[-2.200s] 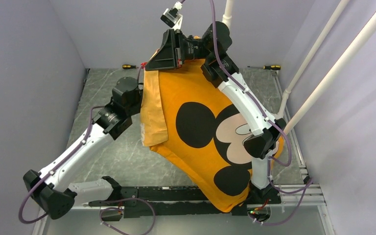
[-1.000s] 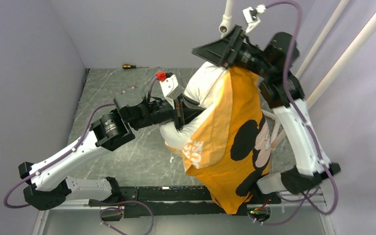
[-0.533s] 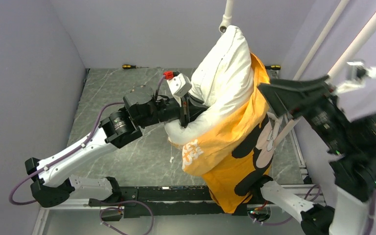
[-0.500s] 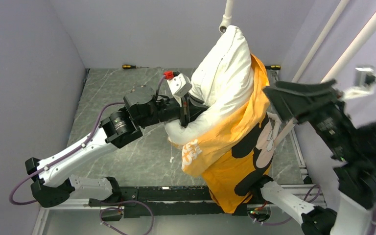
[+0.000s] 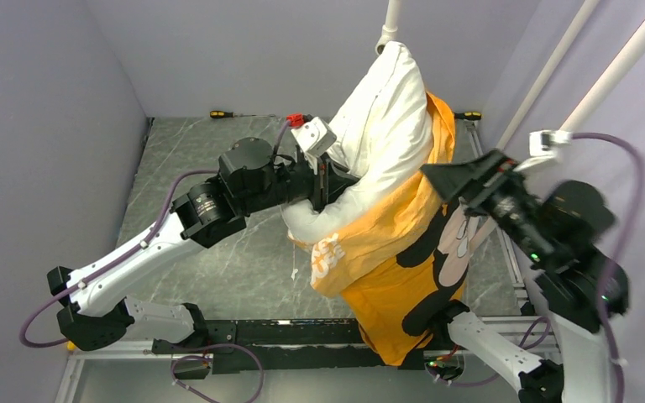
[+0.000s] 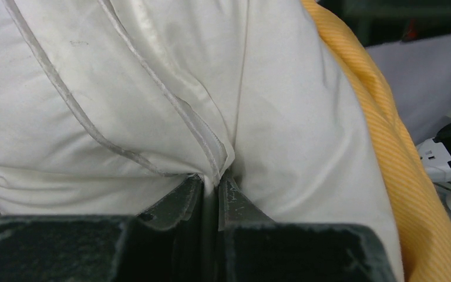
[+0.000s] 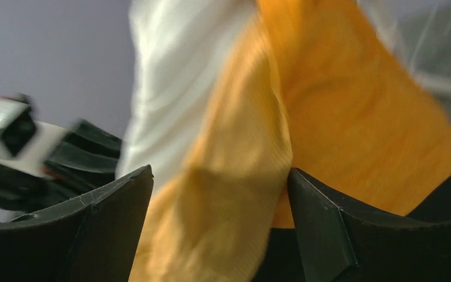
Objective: Put the pillow into the pillowcase
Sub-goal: Stuff the pillow into the pillowcase.
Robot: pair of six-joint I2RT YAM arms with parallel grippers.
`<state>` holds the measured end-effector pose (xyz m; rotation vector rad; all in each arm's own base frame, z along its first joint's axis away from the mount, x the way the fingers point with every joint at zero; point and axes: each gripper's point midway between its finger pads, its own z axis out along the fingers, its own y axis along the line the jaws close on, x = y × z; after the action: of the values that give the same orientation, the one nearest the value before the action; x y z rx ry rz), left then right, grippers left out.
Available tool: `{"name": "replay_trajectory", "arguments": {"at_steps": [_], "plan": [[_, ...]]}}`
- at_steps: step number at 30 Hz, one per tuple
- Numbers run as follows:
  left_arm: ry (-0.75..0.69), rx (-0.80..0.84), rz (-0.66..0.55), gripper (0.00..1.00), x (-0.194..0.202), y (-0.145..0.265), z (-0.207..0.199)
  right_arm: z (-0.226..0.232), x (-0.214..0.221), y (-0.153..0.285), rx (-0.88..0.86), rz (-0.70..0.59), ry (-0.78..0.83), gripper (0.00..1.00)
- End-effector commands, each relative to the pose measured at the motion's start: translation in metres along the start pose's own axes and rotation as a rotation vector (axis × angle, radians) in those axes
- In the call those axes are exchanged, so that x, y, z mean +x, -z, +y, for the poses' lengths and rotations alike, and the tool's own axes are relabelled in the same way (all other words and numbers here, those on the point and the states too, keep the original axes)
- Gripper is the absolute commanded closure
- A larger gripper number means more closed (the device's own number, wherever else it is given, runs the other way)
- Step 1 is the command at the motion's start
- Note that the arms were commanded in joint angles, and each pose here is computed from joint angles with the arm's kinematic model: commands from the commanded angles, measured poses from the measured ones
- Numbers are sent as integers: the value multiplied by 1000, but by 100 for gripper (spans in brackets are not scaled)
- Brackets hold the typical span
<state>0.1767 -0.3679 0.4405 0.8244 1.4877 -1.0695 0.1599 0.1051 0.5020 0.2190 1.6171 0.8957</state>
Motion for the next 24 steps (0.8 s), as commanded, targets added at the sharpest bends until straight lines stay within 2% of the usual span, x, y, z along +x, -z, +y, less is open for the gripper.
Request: {"name": "replay_trajectory", "arguments": {"at_steps": [1,4,7,9,13,17,20,22,24], "plan": [[54,3,146,92,46,-4,-3,-6,69,-12,-45,249,-167,18],[58,-2,160,92,51,-4,-2,20,86,-13,-225,316,-277,30],[58,-19,173,92,54,-3,1,33,97,-17,-324,372,-344,41],[55,-35,178,92,56,-2,4,39,92,-19,-353,358,-352,65],[54,-132,179,92,56,7,19,66,68,-18,-452,319,-313,100],[34,-173,124,94,38,25,23,106,36,-15,-658,244,-258,100],[21,-294,73,98,15,47,38,136,18,-24,-820,228,-230,100],[11,-354,18,100,-7,64,45,159,8,-31,-939,233,-196,100],[3,-390,-54,100,-29,82,47,182,14,-55,-1027,303,-165,100]]}}
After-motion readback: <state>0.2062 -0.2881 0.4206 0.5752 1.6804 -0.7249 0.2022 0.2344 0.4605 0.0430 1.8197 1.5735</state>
